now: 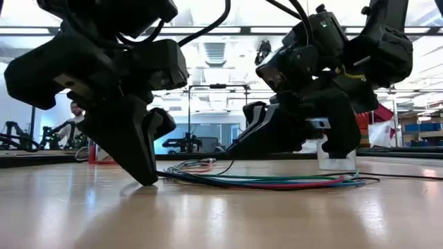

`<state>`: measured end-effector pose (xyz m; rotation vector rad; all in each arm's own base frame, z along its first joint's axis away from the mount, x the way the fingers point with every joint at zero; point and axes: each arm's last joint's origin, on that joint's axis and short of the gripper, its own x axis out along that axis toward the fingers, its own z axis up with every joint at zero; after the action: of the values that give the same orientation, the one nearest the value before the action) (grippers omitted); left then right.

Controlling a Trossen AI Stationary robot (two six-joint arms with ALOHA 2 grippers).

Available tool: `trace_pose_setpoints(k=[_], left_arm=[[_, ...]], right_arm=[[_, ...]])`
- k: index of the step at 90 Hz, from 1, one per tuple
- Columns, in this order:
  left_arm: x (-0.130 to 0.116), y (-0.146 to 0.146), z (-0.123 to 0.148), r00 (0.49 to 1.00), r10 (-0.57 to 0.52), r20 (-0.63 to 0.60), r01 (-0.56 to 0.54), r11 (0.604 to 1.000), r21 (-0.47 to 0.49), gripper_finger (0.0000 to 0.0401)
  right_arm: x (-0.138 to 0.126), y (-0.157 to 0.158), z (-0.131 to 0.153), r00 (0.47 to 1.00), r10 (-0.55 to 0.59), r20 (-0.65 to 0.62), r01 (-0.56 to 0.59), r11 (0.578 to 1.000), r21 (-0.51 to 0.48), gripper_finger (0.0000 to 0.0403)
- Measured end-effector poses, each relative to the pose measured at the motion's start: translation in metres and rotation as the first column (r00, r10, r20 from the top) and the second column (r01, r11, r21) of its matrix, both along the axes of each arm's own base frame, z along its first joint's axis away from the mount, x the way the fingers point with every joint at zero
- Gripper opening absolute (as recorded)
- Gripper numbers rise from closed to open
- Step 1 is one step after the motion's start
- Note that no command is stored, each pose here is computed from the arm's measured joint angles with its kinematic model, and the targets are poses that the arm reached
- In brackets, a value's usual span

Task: Ziptie cables
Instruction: Wrap the cables together using a black zip tie

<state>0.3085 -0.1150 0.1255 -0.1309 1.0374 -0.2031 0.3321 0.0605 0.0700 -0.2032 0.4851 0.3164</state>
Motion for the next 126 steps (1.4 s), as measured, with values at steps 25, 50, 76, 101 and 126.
trace_pose_setpoints(k=[25, 50, 76, 101, 126], left_arm=[[-0.004, 0.002, 0.006, 0.994, 0.112, 0.019, -0.111, 0.992, -0.054, 0.0], [-0.037, 0.002, 0.001, 0.974, 0.198, 0.106, -0.169, 0.957, -0.237, 0.0], [-0.067, 0.016, -0.005, 0.904, 0.352, 0.244, -0.196, 0.846, -0.496, 0.0], [-0.071, 0.011, -0.006, 0.956, 0.243, 0.166, -0.107, 0.812, -0.573, 0.0], [-0.055, 0.021, 0.004, 0.941, 0.303, 0.15, -0.154, 0.779, -0.608, 0.0]], right_arm=[[0.0, 0.001, 0.003, 1.0, 0.009, 0.017, -0.009, 1.0, -0.011, 0.0], [0.004, 0.003, 0.007, 0.999, 0.014, 0.031, -0.013, 1.0, -0.011, 0.0], [0.011, 0.004, 0.012, 0.998, 0.025, 0.057, -0.024, 0.999, -0.025, 0.0], [0.01, 0.004, 0.011, 0.998, 0.037, 0.053, -0.034, 0.998, -0.048, 0.0], [0.01, 0.004, 0.011, 0.998, 0.043, 0.053, -0.04, 0.998, -0.056, 0.0]])
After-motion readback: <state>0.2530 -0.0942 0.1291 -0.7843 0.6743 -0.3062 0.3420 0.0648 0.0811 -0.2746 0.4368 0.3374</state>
